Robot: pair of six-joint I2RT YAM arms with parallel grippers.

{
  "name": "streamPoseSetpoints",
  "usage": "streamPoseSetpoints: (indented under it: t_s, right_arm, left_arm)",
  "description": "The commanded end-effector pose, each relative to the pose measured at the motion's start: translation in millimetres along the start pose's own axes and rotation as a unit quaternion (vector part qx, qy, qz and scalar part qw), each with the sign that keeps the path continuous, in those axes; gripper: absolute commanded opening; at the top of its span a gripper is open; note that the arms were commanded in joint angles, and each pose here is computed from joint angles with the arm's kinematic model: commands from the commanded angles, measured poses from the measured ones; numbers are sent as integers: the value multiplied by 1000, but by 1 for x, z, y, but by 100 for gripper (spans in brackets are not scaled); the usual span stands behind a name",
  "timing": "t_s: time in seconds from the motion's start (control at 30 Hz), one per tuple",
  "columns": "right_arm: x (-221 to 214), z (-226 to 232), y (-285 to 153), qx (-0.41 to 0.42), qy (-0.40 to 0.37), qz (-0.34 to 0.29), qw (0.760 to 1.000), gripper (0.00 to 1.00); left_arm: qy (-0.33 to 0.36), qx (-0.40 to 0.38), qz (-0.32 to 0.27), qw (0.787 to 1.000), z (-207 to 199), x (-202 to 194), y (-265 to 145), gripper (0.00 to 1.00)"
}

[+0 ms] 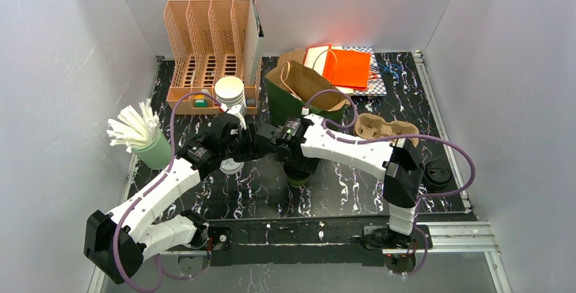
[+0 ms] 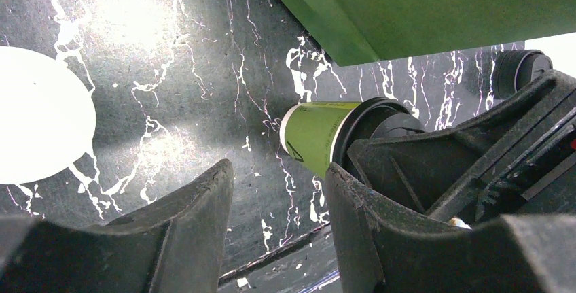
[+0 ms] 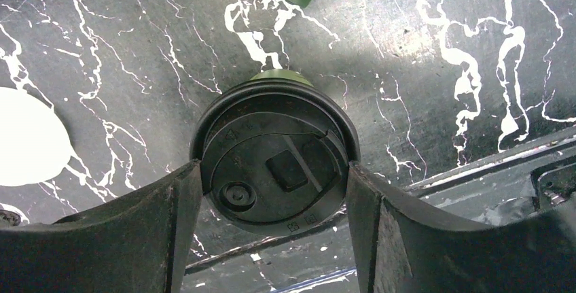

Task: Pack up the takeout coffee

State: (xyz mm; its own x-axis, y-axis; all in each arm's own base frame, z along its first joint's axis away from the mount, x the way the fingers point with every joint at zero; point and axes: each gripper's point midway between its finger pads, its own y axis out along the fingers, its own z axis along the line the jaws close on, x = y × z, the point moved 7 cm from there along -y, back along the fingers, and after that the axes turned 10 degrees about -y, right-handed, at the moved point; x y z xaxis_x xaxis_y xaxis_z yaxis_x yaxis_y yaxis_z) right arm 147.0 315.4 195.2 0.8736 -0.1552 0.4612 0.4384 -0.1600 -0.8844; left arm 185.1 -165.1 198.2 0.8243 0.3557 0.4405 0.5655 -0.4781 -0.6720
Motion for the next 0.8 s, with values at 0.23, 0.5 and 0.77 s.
streamPoseSetpoints:
  t_s: [0.23, 0.5, 0.77]
  right_arm:
    - [22, 6, -55, 191, -130, -28, 972, 75]
    - [44, 0, -126, 432, -217, -136, 865, 67]
    - [91, -15, -191, 481, -253, -305, 782, 64]
  left_arm:
    - [12, 10, -26, 1000, -1, 9, -8, 50]
    - [31, 40, -61, 997, -3, 24, -29, 50]
    - [19, 89, -194, 977, -7, 58, -90, 50]
